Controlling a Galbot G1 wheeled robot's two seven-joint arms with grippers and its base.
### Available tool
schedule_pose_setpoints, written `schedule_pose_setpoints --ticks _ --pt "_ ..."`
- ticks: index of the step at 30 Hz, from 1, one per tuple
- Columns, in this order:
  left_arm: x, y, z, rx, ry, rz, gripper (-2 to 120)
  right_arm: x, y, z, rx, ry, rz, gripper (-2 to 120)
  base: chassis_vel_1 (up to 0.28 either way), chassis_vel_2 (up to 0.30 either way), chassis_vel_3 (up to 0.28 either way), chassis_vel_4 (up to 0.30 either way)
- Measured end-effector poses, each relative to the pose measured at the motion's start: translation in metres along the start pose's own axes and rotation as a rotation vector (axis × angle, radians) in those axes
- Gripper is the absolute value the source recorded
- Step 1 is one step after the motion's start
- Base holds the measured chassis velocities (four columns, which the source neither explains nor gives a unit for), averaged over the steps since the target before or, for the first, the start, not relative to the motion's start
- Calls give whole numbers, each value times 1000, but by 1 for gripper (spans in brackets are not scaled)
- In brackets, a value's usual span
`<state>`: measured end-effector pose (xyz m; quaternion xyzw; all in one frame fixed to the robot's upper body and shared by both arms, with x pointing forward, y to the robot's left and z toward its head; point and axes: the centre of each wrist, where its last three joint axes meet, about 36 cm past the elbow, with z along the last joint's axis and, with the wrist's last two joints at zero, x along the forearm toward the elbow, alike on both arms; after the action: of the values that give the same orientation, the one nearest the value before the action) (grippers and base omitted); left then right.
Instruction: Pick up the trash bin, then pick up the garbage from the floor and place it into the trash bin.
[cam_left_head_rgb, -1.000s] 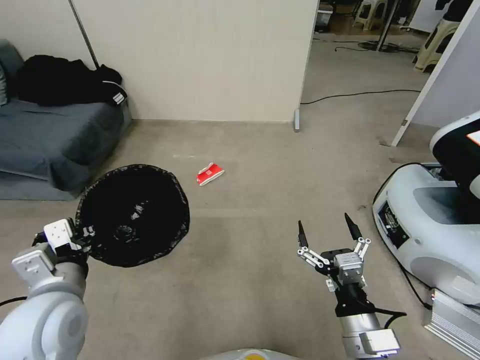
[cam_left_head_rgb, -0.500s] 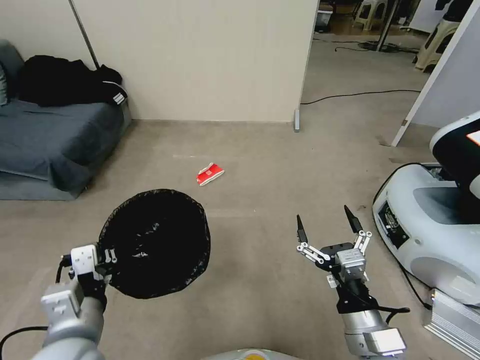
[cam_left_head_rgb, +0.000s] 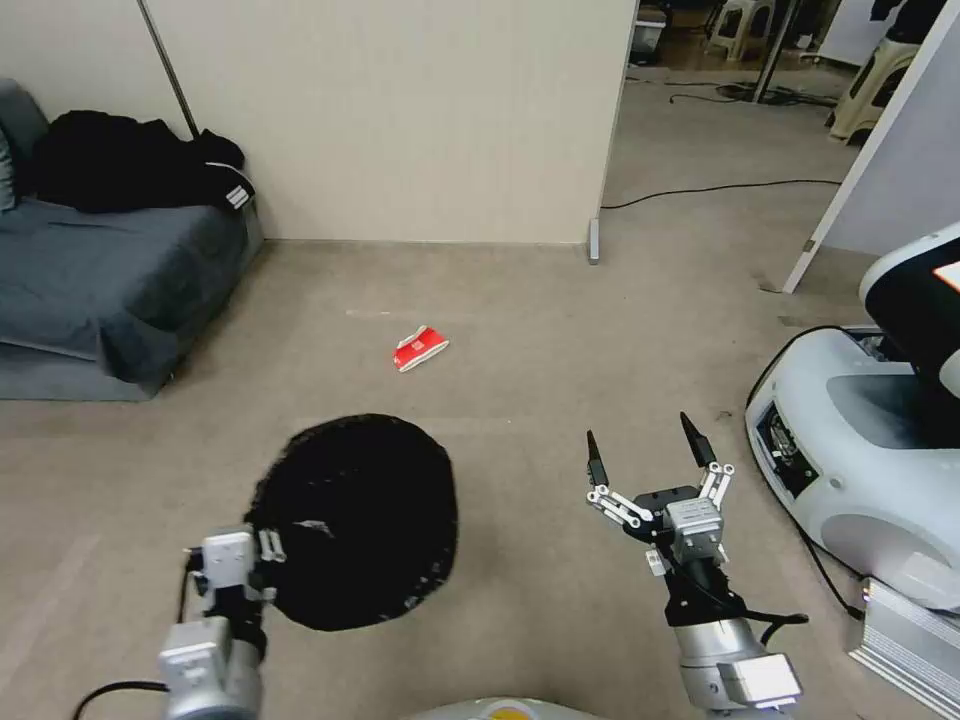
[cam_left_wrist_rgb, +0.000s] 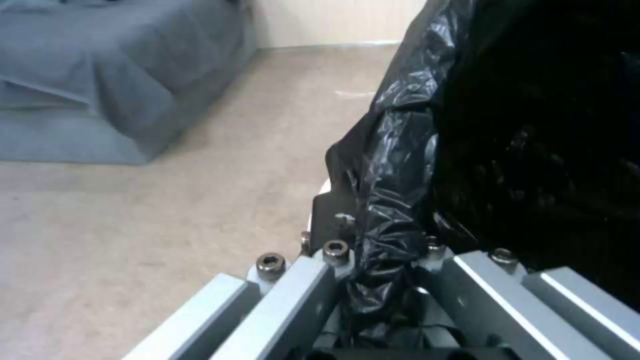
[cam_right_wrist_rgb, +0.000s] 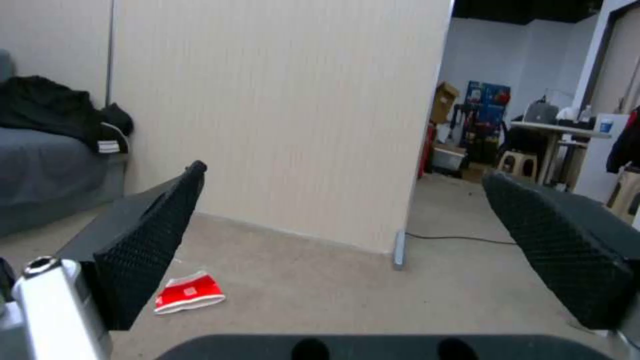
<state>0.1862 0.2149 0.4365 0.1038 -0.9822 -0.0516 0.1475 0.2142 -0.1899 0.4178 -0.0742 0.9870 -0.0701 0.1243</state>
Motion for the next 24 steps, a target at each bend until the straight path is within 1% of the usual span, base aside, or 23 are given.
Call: schedule_pose_setpoints --ticks 1,3,10,15,24 --pt "2 -5 1 3 1 9 1 0 0 1 -1 1 0 100 0 0 0 0" --pt "2 -7 1 5 0 13 1 1 0 1 -2 2 1 100 0 0 0 0" --pt "2 -4 1 2 1 5 1 1 0 1 -2 2 2 100 0 0 0 0" --pt "3 -5 -4 11 -5 5 1 1 0 4 0 5 1 100 0 0 0 0" --pt "3 -2 -7 19 -8 -3 1 2 -1 4 3 4 5 100 0 0 0 0"
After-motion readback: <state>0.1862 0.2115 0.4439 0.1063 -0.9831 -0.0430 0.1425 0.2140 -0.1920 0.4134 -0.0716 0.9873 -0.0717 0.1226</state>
